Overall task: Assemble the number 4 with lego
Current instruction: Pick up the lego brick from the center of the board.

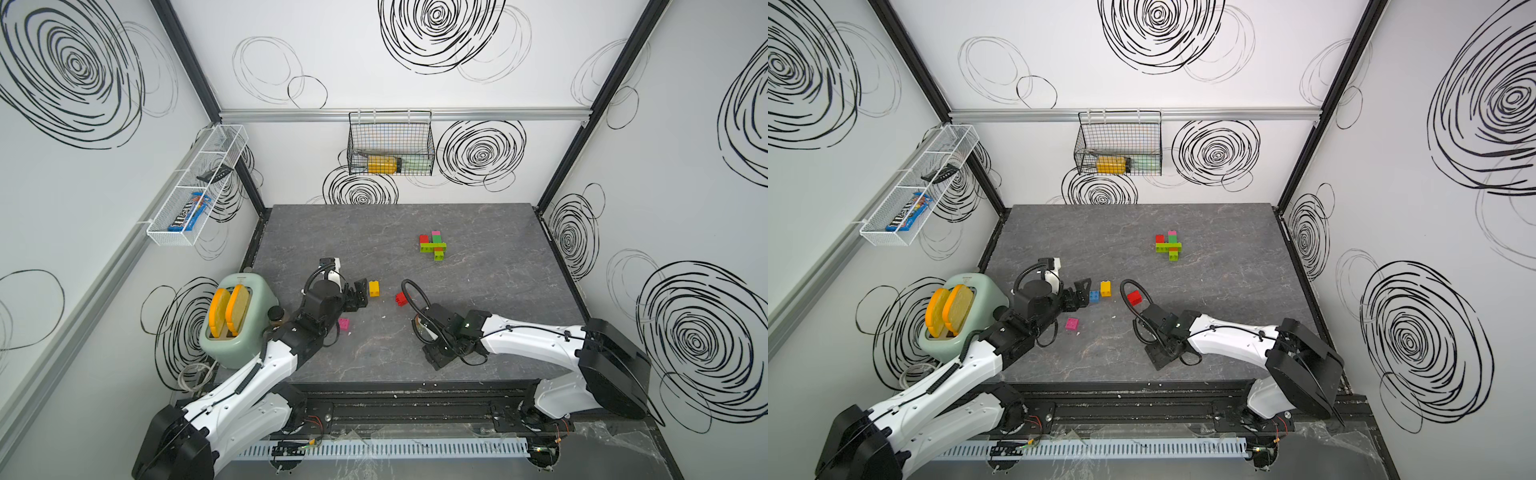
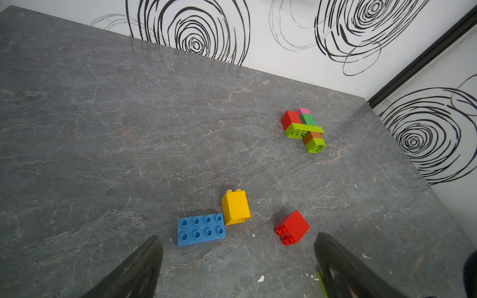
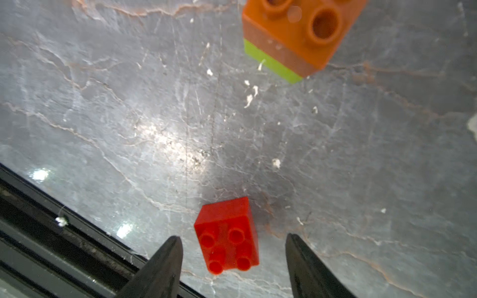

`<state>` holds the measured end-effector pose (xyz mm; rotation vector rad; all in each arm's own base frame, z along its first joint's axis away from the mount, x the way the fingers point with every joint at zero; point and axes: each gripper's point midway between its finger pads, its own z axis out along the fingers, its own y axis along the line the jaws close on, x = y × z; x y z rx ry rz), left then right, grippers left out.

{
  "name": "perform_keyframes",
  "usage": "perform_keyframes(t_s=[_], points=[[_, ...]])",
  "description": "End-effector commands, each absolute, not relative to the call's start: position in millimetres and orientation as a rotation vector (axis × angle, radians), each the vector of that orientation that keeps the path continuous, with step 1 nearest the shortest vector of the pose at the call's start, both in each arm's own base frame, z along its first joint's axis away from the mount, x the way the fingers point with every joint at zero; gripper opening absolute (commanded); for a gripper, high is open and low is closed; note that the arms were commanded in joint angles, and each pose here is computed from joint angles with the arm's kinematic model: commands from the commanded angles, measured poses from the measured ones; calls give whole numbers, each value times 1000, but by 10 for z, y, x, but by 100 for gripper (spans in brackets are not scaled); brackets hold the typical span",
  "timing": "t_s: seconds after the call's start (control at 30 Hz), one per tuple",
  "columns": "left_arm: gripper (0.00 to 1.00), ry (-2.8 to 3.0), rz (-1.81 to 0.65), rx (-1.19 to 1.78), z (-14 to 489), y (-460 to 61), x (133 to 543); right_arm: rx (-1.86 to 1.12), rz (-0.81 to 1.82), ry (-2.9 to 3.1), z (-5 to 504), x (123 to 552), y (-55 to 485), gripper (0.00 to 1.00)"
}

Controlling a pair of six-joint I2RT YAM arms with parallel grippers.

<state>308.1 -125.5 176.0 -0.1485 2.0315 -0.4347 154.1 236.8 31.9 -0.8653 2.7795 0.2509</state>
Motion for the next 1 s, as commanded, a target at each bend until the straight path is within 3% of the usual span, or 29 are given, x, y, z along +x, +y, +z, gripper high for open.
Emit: perform_keyframes(t_s=[0.0,0.7,0.97], points=[[96,2010,-457,-162,1818,-1250,3115,-900,286,2736,375,1578,2441,66],[96,2075,-472,-201,1691,-1251,3200,-928,192,2796,201,1534,2407,42],[96,2100,-483,-202,1622,-1279,3211,-850,212,2762,346,1653,2412,31]])
